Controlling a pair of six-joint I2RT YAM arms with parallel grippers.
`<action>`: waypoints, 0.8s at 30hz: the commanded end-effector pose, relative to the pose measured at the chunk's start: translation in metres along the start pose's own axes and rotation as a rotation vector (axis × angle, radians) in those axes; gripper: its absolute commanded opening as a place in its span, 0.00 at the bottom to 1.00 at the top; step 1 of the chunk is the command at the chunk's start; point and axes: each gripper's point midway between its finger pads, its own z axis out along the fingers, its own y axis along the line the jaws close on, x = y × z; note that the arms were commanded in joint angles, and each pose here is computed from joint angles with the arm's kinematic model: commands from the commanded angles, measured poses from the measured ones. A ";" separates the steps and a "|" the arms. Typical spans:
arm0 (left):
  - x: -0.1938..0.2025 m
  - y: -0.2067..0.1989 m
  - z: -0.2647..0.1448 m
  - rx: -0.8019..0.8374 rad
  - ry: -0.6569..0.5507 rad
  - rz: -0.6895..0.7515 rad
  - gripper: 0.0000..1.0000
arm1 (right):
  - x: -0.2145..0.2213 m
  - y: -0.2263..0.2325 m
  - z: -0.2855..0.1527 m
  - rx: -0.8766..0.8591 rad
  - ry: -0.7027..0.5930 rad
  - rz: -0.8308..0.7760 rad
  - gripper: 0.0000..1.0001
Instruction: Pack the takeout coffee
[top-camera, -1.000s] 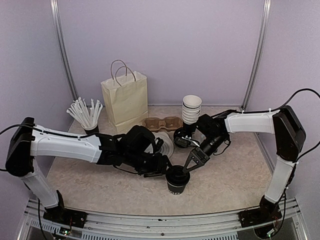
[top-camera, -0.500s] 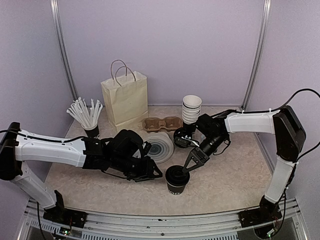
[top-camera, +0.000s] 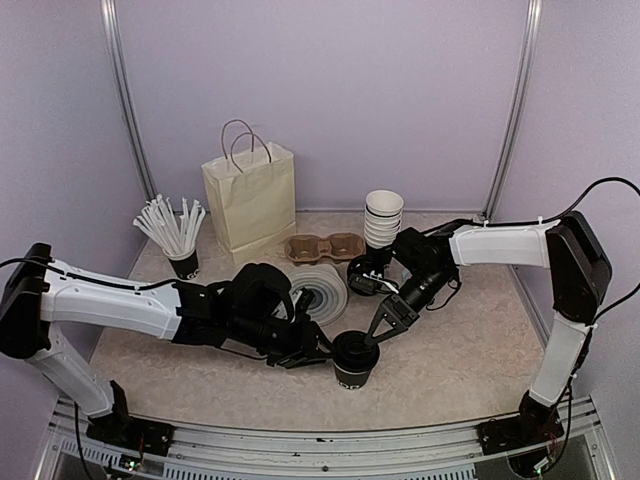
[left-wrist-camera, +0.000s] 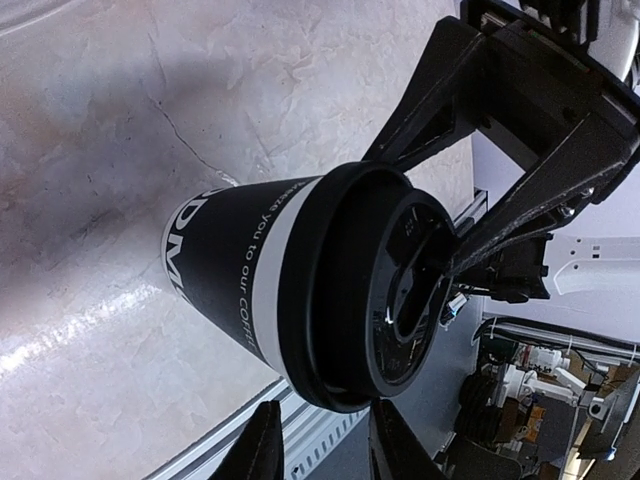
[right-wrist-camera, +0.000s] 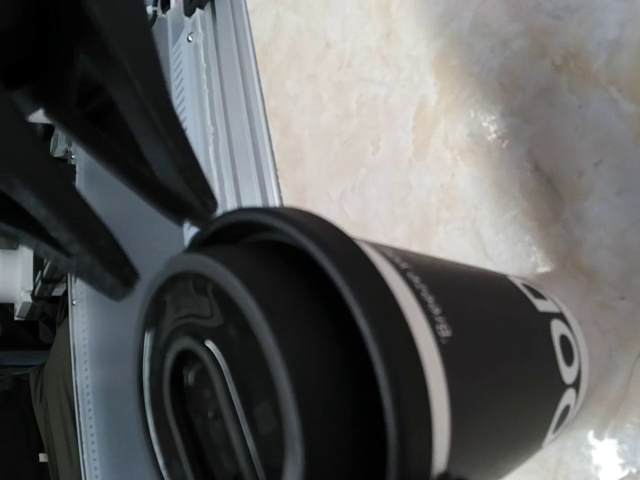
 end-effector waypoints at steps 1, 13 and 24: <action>0.003 0.001 0.011 0.022 0.021 -0.004 0.28 | 0.020 -0.045 0.013 0.181 0.095 -0.019 0.47; 0.001 0.013 0.029 0.049 0.041 -0.013 0.22 | 0.028 -0.045 0.023 0.133 0.110 0.005 0.47; 0.003 0.061 0.043 -0.023 0.039 -0.118 0.17 | 0.045 -0.043 0.035 0.105 0.149 0.020 0.46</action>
